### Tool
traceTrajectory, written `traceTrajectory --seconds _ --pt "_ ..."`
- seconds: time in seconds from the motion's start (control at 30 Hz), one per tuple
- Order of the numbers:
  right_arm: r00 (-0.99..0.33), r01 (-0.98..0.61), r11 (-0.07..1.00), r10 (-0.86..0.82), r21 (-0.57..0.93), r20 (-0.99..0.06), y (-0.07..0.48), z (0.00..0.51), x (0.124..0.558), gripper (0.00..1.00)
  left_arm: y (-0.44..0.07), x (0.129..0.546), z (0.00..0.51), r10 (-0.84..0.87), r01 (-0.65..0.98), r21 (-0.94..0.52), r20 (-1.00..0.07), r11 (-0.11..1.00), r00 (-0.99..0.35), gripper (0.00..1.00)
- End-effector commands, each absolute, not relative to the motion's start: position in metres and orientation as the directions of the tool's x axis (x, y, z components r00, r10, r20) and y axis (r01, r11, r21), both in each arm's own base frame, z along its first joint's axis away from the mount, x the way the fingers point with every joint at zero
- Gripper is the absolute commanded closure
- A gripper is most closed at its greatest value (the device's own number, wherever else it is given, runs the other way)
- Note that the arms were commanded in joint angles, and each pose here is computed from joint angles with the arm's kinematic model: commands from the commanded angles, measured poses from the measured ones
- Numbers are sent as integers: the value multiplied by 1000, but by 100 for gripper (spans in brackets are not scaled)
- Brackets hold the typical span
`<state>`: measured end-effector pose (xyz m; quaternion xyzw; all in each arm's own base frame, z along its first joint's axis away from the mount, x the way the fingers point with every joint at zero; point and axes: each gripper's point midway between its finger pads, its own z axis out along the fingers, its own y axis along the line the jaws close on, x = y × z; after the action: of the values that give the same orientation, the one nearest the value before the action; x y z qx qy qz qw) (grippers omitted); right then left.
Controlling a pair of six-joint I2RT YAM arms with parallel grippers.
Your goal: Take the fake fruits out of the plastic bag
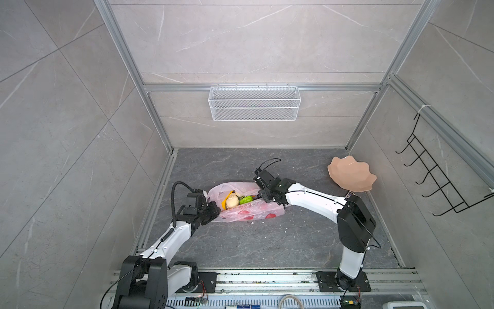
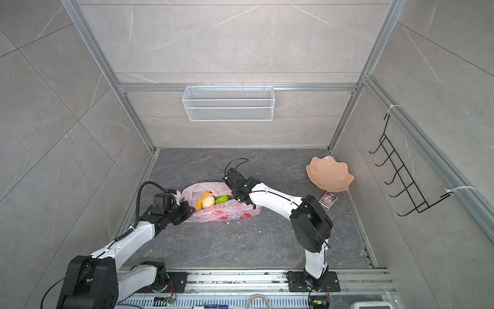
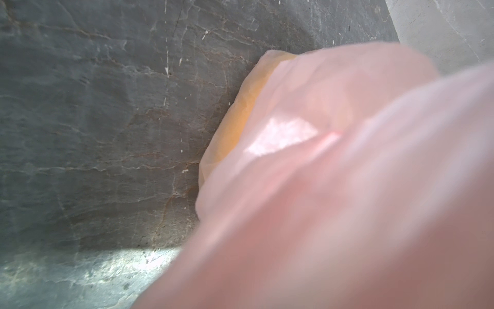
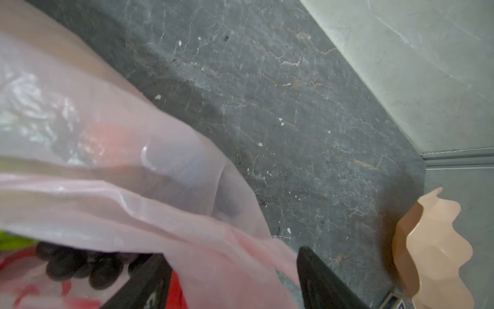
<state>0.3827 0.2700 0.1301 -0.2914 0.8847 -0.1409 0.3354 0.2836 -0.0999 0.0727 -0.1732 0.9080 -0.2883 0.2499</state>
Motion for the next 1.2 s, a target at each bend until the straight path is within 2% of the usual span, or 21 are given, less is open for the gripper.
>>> traceTrajectory --seconds 0.0,0.13,0.23,0.3,0.4,0.47,0.53,0.63,0.73,0.83,1.1,1.17 --pt "-623 -415 781 -618 -467 -480 272 120 389 25 -99 283 78 -441 -136 -603 -393 786 -806 100" --pt "-614 -469 764 -642 -443 -459 280 106 387 26 -98 282 79 -440 -135 -598 -399 790 -805 100" --pt "-624 -469 768 -637 -436 -452 277 104 389 31 -98 281 79 -438 -135 -596 -400 792 -805 100" --pt "-639 -458 789 -612 -409 -466 272 105 391 39 -97 281 79 -439 -135 -595 -402 792 -804 100" --pt "-677 -409 851 -525 -329 -515 257 113 399 58 -97 281 78 -441 -138 -594 -401 792 -803 100" --pt "-715 -379 902 -428 -208 -553 249 119 406 71 -96 281 77 -438 -138 -590 -403 795 -803 100" --pt "-757 -349 935 -321 -64 -569 242 119 414 80 -96 281 74 -439 -143 -586 -401 797 -804 100" --pt "-831 -236 965 -139 115 -538 221 111 435 91 -96 283 74 -441 -141 -591 -400 794 -803 100" --pt "-870 -152 951 0 269 -493 209 103 455 96 -96 284 73 -440 -144 -589 -398 795 -805 100" --pt "-889 -101 930 76 354 -451 208 97 473 99 -97 285 73 -437 -139 -591 -398 795 -807 100" --pt "-911 -174 915 -8 365 -413 247 103 483 100 -101 291 75 -408 -111 -588 -400 801 -821 100" --pt "-918 -173 917 -18 359 -396 252 104 482 96 -106 293 79 -395 -93 -588 -410 804 -822 100"
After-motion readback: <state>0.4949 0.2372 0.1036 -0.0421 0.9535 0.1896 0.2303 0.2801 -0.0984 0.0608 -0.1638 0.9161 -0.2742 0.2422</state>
